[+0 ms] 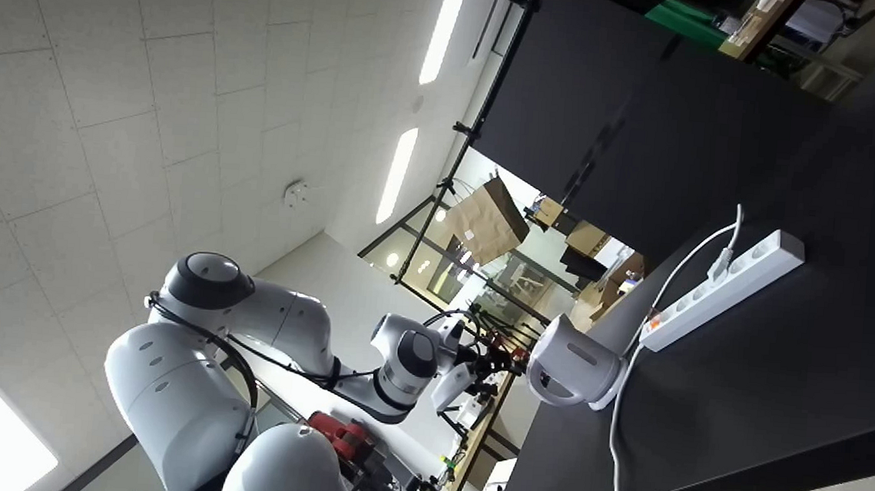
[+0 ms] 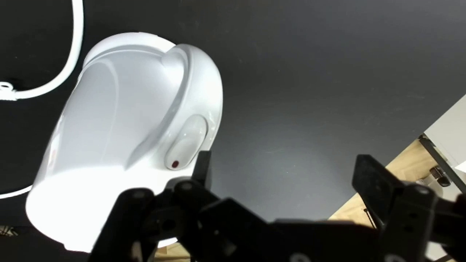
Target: Turn off the switch on the kettle
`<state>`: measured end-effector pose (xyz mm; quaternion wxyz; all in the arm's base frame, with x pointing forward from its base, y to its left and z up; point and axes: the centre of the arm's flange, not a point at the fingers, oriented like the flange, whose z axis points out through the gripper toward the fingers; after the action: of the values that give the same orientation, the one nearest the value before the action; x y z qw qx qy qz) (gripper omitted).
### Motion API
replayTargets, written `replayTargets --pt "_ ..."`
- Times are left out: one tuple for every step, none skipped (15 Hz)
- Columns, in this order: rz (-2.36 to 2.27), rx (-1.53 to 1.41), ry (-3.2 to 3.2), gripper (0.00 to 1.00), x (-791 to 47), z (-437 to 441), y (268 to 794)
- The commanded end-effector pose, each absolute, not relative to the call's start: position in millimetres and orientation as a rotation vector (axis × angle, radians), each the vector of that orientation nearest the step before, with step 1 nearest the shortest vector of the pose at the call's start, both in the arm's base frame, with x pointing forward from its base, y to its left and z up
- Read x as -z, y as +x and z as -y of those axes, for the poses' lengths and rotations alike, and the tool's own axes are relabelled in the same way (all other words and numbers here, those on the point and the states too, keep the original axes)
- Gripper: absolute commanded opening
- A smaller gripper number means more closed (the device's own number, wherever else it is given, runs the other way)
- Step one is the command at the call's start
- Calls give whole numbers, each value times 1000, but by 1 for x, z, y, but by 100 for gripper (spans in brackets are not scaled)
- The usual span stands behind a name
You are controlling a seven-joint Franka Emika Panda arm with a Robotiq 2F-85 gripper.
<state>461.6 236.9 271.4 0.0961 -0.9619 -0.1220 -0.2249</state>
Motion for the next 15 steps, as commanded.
replayTargets --pt "316 645 -2864 100 -276 -241 468" --pt "314 636 -2867 100 -274 -240 469" --pt "310 630 -2869 100 -273 -240 469" --pt "306 621 -2871 100 -272 -240 469" --pt "306 616 -2873 100 -271 -240 469" --pt "306 608 -2875 100 -271 -240 469" --pt "306 602 -2877 100 -270 -241 469" --pt "306 600 -2878 100 -270 -241 469" --pt "305 599 -2879 100 -270 -241 470" --pt "305 597 -2879 100 -270 -241 470" --pt "305 594 -2880 100 -269 -241 470" --pt "307 589 -2880 100 -268 -241 469" --pt "310 583 -2882 100 -266 -241 469" --pt "313 577 -2882 100 -265 -242 469" --pt "317 574 -2884 100 -263 -243 468"
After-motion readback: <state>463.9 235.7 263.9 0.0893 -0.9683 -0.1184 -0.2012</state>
